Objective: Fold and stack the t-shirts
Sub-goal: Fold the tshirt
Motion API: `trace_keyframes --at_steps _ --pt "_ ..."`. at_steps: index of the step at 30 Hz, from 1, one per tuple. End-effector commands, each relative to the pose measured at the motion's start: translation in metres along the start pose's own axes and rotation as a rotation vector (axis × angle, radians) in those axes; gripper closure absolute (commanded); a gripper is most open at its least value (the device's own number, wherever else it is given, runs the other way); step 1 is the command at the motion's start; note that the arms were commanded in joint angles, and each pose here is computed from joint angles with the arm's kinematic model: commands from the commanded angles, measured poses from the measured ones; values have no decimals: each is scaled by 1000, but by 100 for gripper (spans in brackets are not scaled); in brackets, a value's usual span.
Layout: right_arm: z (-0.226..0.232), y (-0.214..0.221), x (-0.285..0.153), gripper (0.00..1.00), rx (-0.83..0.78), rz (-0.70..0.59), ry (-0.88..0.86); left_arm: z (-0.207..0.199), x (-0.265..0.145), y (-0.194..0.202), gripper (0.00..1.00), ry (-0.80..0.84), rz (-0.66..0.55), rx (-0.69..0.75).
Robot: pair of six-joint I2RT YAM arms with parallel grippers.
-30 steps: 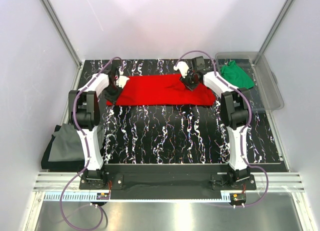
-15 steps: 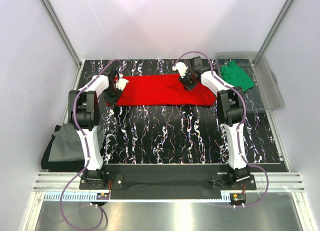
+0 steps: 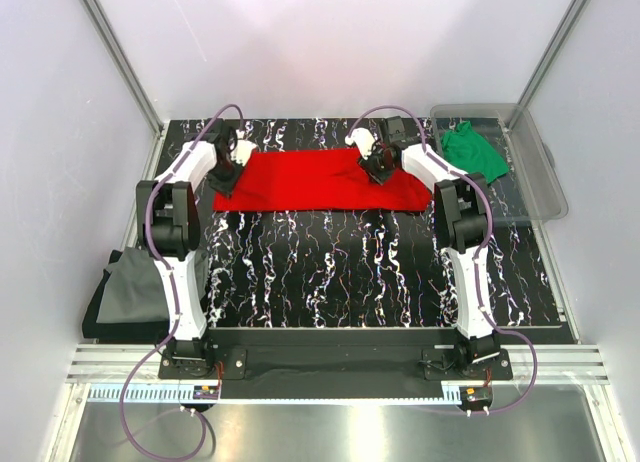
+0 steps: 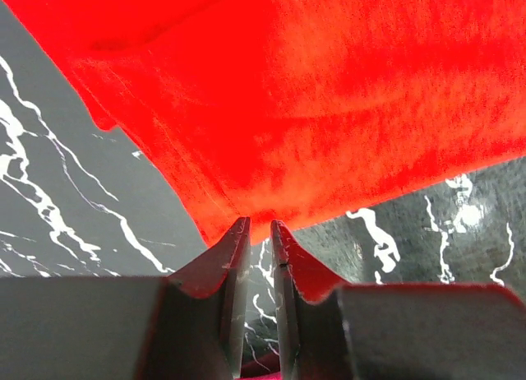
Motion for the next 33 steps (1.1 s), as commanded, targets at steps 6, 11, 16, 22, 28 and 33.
trace_keyframes --at_steps 6,11,16,22,28,33 --pt "-5 -14 -24 64 -19 -14 40 2 29 8 80 2 56 -24" --pt "-11 -21 -17 64 -13 -37 45 0 38 25 80 10 107 -26" --pt "-36 -50 -3 64 -2 -111 97 -4 42 40 80 18 140 -32" --pt "-57 -119 -2 65 -22 -266 212 -5 38 47 80 4 154 -8" --pt "-65 -145 -52 63 19 -309 291 -13 19 40 79 0 110 13" --pt "-69 -115 -122 61 52 -247 350 -17 -3 32 77 -6 41 27"
Point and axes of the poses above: each gripper's point midway between its finger pads, its own x axis out along the fingers, its own z axis along the line the jaws close on, y = z × x, the point moved 5 cm from there along -x, back along the fingers, and after that the axes turned 12 degrees about -x, right-handed, at the moved point
